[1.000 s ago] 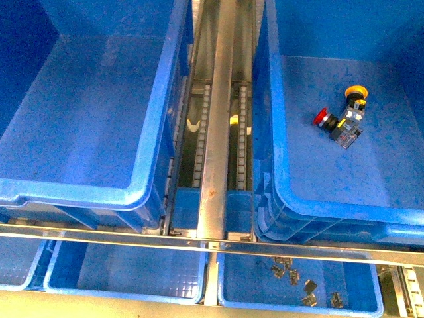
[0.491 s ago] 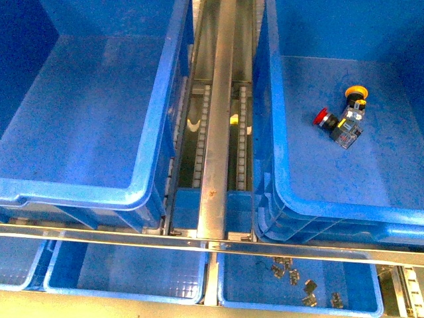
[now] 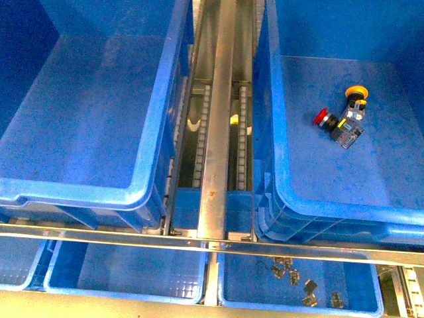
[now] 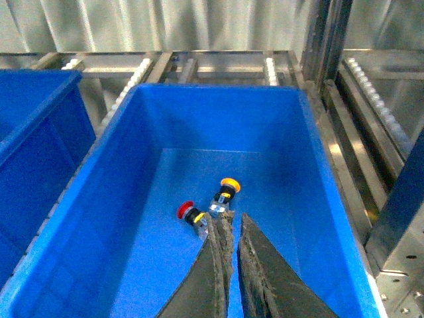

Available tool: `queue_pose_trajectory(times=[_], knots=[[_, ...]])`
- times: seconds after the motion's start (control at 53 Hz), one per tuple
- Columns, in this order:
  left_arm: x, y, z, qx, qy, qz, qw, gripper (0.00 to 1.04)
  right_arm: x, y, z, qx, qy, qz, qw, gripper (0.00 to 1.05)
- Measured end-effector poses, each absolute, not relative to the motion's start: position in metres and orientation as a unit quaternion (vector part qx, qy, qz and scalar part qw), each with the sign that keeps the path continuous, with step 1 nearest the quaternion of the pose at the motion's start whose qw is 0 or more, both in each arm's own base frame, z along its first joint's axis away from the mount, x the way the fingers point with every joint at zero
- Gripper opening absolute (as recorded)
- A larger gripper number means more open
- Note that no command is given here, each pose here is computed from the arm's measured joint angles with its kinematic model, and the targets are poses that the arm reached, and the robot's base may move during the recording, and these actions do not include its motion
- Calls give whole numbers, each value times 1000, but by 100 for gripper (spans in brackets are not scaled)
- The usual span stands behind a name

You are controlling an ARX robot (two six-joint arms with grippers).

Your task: Pick red and yellow buttons and place in box

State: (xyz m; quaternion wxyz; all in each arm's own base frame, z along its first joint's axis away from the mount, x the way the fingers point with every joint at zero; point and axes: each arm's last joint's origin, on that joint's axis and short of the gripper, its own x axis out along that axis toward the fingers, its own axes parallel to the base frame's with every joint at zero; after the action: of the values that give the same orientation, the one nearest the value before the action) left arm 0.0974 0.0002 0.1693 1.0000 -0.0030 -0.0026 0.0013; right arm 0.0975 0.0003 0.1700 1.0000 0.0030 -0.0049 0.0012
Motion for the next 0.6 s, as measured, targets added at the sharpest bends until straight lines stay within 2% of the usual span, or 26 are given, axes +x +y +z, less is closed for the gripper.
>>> queue_pose_trajectory(times=[0.491,0.604], knots=[[97,0,169,-3,-3,1,1000,97,97,0,170,3,-9,1,1000,4],[97,0,169,-3,-3,1,1000,97,97,0,171,2,-9,1,1000,22]])
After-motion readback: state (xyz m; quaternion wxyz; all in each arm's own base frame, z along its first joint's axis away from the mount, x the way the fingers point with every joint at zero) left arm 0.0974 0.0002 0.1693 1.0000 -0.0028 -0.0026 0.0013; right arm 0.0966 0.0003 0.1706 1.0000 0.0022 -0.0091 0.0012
